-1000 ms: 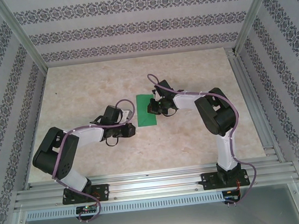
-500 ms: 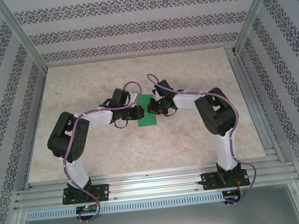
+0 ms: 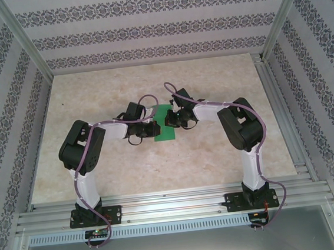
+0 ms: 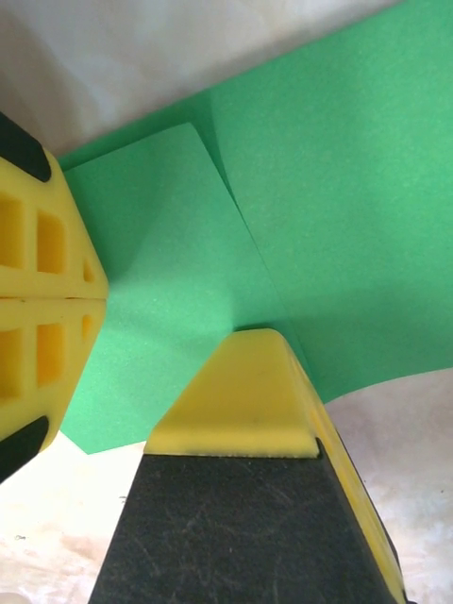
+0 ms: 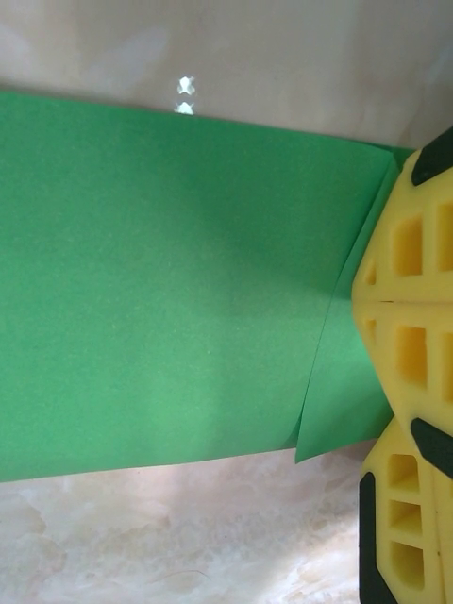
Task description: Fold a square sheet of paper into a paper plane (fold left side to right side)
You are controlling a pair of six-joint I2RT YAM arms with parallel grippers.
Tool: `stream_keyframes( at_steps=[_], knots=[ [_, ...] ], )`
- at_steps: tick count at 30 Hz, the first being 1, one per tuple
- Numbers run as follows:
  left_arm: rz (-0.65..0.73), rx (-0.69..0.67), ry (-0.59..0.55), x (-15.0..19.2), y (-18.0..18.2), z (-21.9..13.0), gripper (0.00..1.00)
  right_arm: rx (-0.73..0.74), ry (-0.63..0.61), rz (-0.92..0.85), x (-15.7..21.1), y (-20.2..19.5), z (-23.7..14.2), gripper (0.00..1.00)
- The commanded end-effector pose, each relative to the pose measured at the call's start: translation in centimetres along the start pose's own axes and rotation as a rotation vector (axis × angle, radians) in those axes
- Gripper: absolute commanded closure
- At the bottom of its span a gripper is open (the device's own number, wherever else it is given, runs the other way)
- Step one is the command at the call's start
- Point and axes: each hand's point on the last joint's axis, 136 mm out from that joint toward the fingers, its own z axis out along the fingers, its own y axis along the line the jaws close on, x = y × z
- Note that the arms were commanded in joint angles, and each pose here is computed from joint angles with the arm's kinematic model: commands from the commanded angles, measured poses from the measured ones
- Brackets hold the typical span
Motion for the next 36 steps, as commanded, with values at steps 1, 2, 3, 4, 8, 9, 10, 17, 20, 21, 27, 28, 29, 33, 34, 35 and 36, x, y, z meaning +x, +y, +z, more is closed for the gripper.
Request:
stream_keyframes(
  at_steps=[1,2,3,4,8,9,10,17,20,21,27,28,29,33,34,35,36],
  knots=[
    [-0.035,-0.048,0.059,2.5,1.8,0.2,0.93,0.063,-0.022,-0.03,-0.7,-0.1,-1.3,0.96],
    [-0.034,-0.051,0.058,2.6,2.0,0.2,0.93,0.059,-0.032,-0.041,-1.0,0.4,-1.9,0.96],
    [-0.037,-0.055,0.061,2.8,2.1,0.3,0.93,0.056,-0.042,-0.047,-1.2,0.8,-2.5,0.95],
    [-0.036,-0.058,0.063,2.9,2.1,0.3,0.93,0.052,-0.047,-0.05,-1.2,1.1,-2.8,0.95],
    [-0.034,-0.073,0.065,3.1,2.5,0.3,0.93,0.039,-0.039,-0.057,-0.2,1.9,-2.8,0.96],
    [-0.034,-0.078,0.068,3.2,2.6,0.3,0.93,0.037,-0.031,-0.056,0.2,2.0,-2.5,0.96],
    [-0.033,-0.08,0.069,3.3,2.6,0.3,0.93,0.032,-0.024,-0.053,0.5,2.1,-2.2,0.97],
    [-0.026,-0.106,0.078,3.5,2.9,0.3,0.93,0.023,0.025,-0.034,1.6,2.0,0.3,0.97],
    [-0.022,-0.118,0.082,3.7,3.1,0.3,0.93,0.051,0.029,-0.04,1.2,1.3,0.8,0.97],
    [-0.021,-0.122,0.081,3.7,3.2,0.3,0.93,0.067,0.027,-0.042,1.1,0.9,1.0,0.97],
    [-0.016,-0.141,0.087,4.0,3.7,0.3,0.93,0.16,0.03,-0.039,0.4,-2.3,1.1,0.97],
    [-0.016,-0.146,0.09,4.1,3.8,0.3,0.93,0.175,0.027,-0.038,0.1,-2.9,0.9,0.97],
    [-0.016,-0.15,0.092,4.1,3.9,0.3,0.93,0.19,0.021,-0.039,-0.2,-3.4,0.7,0.97],
    [-0.014,-0.158,0.095,4.3,4.1,0.3,0.93,0.248,-0.007,-0.04,-1.5,-5.7,-0.4,0.97],
    [-0.015,-0.16,0.096,4.3,4.1,0.3,0.93,0.256,-0.012,-0.036,-1.8,-6.2,-0.7,0.97],
    [-0.015,-0.16,0.095,4.3,4.1,0.2,0.93,0.26,-0.02,-0.033,-2.1,-6.6,-0.9,0.97],
    [-0.015,-0.159,0.096,4.4,4.1,0.2,0.93,0.263,-0.027,-0.028,-2.4,-7.1,-1.1,0.97]
  ],
)
